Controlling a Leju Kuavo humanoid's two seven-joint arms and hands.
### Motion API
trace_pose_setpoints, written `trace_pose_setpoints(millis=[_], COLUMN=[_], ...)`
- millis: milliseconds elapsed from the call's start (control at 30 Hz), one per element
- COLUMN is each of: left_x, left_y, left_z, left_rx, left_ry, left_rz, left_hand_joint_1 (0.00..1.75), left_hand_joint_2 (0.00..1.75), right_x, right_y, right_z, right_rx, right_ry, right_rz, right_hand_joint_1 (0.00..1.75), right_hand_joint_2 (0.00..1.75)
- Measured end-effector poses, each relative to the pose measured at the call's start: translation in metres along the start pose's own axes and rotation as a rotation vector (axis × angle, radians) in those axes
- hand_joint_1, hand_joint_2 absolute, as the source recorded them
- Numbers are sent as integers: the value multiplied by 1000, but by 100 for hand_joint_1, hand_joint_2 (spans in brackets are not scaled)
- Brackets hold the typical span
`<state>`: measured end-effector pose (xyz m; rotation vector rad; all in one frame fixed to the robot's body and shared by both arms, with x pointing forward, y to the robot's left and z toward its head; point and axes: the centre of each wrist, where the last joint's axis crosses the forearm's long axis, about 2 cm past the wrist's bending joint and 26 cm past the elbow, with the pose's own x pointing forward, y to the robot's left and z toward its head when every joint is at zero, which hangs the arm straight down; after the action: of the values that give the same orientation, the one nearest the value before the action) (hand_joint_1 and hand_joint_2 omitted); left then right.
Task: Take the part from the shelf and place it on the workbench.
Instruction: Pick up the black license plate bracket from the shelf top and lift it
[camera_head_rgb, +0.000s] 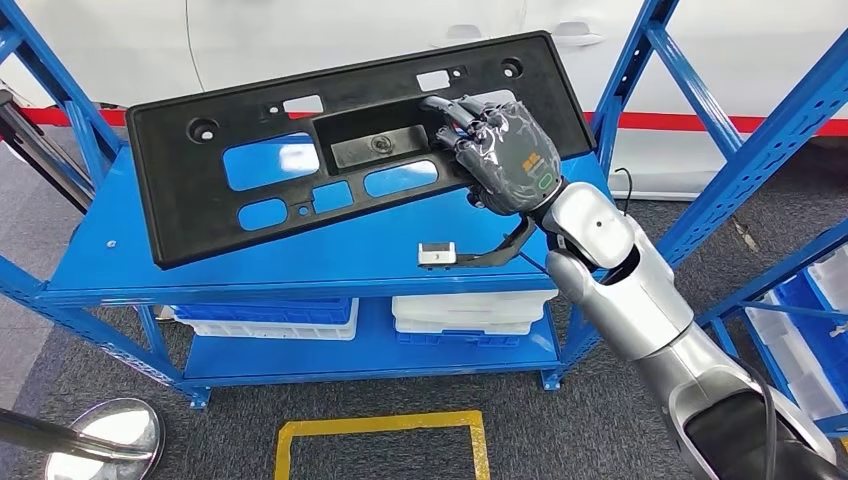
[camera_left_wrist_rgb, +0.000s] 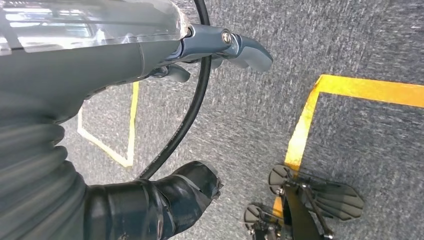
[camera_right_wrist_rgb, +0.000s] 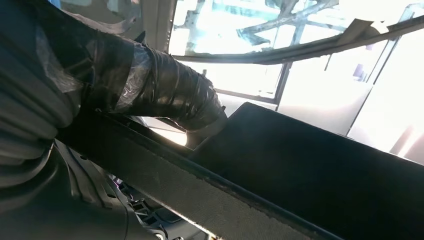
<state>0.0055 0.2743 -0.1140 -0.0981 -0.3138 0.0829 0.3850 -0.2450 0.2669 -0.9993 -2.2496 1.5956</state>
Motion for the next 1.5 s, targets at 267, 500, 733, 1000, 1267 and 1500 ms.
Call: trace_pose_setpoints(millis=[267, 500, 733, 1000, 1267, 1500], left_x=[-7, -8, -7, -6, -7, -2], left_y=[9, 13, 18, 20, 25, 25], left_z=[3, 3, 4, 4, 5, 3], left_rx=[16, 26, 39, 43, 47, 49], left_ry=[-1, 14, 11, 28, 42, 34], left_rz=[0, -21, -37, -41, -45, -46], left_hand_joint_1=[0, 0, 0, 0, 0, 0], left_hand_joint_2=[175, 175, 175, 175, 175, 175], right_x=[-9, -8, -8, -4, -5, -6], right_y=[-1, 0, 1, 11, 10, 9], right_z=[18, 20, 25, 34, 32, 32], right_rx=[7, 44, 42, 88, 103, 109], right_ry=[2, -10, -3, 8, 10, 10], right_rz=[-15, -76, -85, -122, -130, -133], right_hand_joint_1=[175, 175, 175, 175, 175, 175], right_hand_joint_2=[175, 175, 175, 175, 175, 175])
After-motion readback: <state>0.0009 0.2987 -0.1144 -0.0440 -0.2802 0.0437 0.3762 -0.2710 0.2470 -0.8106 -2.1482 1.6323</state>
